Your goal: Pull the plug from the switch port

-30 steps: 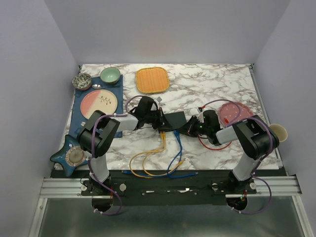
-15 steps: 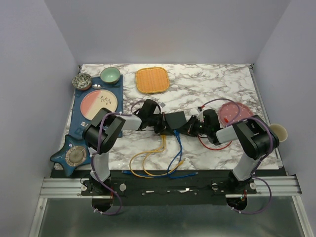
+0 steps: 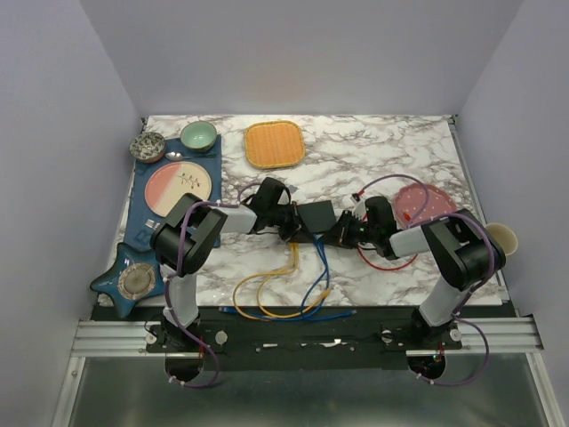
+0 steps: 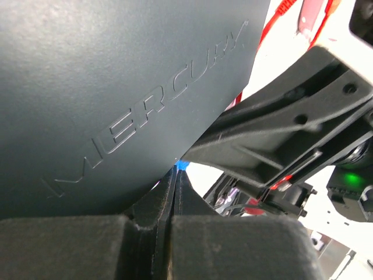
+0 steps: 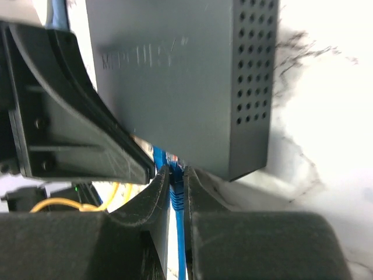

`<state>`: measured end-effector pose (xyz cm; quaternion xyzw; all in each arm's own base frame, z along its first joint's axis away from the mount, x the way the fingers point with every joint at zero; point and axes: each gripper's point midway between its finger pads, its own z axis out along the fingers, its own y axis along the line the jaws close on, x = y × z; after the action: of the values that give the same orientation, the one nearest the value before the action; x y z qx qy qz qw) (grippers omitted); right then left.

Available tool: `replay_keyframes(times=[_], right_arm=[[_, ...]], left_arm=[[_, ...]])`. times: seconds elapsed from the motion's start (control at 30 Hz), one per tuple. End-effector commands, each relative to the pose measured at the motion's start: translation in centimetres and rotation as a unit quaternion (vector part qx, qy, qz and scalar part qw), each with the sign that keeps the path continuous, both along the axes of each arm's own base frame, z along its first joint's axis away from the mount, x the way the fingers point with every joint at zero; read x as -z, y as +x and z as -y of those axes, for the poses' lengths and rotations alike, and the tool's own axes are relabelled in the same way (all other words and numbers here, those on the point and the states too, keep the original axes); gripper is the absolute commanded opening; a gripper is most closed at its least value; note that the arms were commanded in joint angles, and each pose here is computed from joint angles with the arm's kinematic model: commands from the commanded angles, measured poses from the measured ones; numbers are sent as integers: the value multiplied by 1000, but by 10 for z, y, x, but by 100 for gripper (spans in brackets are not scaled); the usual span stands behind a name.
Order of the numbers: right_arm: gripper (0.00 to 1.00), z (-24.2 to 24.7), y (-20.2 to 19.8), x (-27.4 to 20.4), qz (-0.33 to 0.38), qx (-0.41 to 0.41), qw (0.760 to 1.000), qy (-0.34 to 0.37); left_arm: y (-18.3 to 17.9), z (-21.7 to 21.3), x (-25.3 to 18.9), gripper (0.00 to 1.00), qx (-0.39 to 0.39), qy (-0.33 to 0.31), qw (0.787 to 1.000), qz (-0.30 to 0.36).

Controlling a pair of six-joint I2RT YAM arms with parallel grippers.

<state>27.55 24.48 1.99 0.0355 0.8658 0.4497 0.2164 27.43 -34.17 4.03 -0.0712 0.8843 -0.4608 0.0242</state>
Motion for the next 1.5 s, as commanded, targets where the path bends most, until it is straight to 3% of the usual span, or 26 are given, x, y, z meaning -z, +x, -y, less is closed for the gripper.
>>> replay_keyframes(times=[0.0, 0.1, 0.23, 0.33, 0.5, 0.63, 0.83, 0.87, 0.93, 0.97, 1.07, 1.1, 1.27, 1.33, 1.47], right_arm=[[1, 1, -51, 21, -74, -70, 995, -19], [1, 5, -51, 20, -62, -57, 996, -26], [1, 19, -24, -24, 33, 14, 998, -48], [1, 45, -5, -43, 78, 80, 988, -108], [1, 99, 20, -92, 142, 185, 947, -219], [1, 131, 30, -101, 147, 233, 917, -289], [1, 181, 30, -61, 53, 306, 887, -341], [4, 182, 31, -56, 43, 304, 888, -341], [20, 182, 31, -44, 25, 296, 888, -350], [37, 179, 31, -44, 21, 297, 892, -341], [59, 163, 34, -56, 51, 296, 909, -287], [62, 158, 36, -61, 64, 293, 914, -272], [65, 103, 44, -94, 121, 218, 953, -172], [64, 66, 34, -88, 106, 143, 978, -108], [60, 15, 20, -80, 75, 46, 996, -4]], left_arm=[[20, -20, 33, 0, -68, 72, 995, 9], [22, -22, 29, 0, -76, 71, 994, 17], [32, -26, 4, 0, -90, 50, 993, 62], [41, -30, -16, 0, -102, 39, 989, 98], [45, -36, -31, 0, -115, 34, 984, 128], [46, -40, -34, 0, -121, 32, 984, 128], [49, -52, -35, 0, -139, 48, 982, 122], [51, -56, -36, 0, -146, 53, 980, 123], [53, -60, -41, 0, -151, 57, 979, 126], [56, -65, -42, 0, -157, 58, 978, 127], [60, -73, -48, 2, -167, 60, 975, 131], [63, -76, -49, 3, -172, 60, 974, 132], [70, -77, -52, 7, -171, 55, 975, 132], [73, -72, -53, 7, -163, 47, 977, 129], [78, -61, -51, 7, -142, 36, 982, 123]])
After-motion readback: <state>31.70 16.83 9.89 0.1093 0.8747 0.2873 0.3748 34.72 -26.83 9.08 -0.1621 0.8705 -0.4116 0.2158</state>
